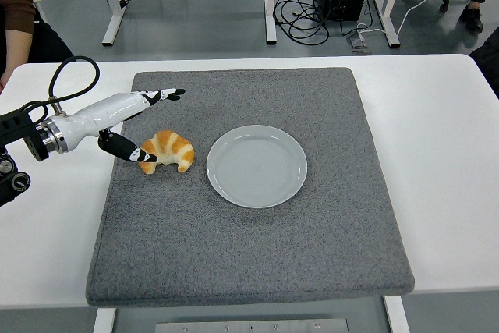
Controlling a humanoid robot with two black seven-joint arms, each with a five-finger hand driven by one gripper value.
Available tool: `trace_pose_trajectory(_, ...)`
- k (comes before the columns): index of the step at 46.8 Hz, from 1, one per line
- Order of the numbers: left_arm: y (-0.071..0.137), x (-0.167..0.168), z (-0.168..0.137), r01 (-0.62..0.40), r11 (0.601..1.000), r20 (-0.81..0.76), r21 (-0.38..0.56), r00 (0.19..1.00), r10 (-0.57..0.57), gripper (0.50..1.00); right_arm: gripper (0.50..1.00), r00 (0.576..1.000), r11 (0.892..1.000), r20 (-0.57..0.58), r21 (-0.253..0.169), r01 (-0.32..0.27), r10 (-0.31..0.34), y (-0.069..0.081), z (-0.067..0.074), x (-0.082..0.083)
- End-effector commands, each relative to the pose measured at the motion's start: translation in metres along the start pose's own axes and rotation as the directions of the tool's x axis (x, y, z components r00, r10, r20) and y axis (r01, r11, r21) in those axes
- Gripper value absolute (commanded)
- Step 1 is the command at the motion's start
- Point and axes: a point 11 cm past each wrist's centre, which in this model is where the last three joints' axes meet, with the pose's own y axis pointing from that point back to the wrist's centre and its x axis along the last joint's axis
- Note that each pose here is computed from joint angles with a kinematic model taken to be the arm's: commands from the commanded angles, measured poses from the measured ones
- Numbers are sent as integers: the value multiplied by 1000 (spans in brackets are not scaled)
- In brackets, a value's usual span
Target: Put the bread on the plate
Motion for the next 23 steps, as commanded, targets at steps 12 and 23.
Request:
trace_pose_trajectory(12,-7,-16,-15,19,999,-17,39,1000,-18,961,1000,1000,1000,-1,1,0,0,0,-1,0)
trace_pose_trajectory(23,-15,-25,-14,25,999,-33,32,999,-24,961,1000,1000,1000,-2,1,-1,1,0,-1,0)
